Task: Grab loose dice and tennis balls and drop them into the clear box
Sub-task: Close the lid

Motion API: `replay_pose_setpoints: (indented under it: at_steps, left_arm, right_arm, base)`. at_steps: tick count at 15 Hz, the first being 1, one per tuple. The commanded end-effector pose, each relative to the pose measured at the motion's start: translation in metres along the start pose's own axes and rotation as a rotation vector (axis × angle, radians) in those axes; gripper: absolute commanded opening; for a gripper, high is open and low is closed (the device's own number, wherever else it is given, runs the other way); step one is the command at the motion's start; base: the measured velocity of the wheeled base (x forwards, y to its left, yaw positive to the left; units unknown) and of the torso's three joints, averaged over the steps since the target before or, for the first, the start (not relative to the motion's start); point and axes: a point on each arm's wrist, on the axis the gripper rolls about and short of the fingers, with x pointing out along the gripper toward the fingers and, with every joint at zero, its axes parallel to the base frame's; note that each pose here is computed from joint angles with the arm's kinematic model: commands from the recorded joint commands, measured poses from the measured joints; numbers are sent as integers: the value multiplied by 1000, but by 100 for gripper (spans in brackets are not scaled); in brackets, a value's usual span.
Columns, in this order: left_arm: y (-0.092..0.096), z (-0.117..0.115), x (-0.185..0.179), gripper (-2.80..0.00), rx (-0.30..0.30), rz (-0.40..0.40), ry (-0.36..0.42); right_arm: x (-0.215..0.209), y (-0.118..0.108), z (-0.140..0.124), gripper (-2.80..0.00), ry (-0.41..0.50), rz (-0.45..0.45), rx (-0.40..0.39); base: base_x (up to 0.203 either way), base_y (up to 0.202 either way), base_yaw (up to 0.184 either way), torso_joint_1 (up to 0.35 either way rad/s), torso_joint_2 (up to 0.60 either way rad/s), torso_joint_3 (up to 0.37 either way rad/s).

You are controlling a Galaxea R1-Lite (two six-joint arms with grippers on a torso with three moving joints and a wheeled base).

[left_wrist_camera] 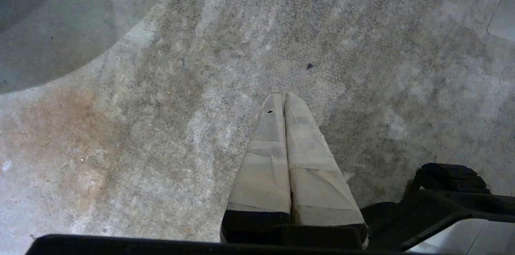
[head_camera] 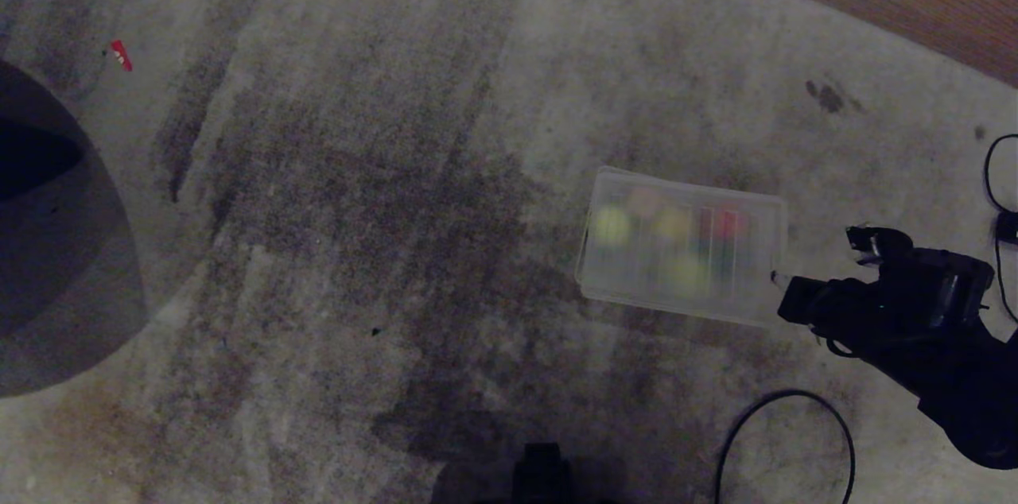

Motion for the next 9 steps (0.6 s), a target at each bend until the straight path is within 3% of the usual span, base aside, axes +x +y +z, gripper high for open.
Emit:
replay_pose_setpoints:
  at_steps: [1, 9]
  left_arm:
    - [0, 0, 0, -280, 0, -1, 3]
    - [0, 0, 0, -280, 0, 1, 3]
  right_arm:
    - [10, -6, -7, -280, -2, -12, 28]
    - [29, -6, -6, -280, -29, -1, 75]
  base:
    - [0, 0, 0, 0, 0, 0]
    - [0, 0, 0, 0, 0, 0]
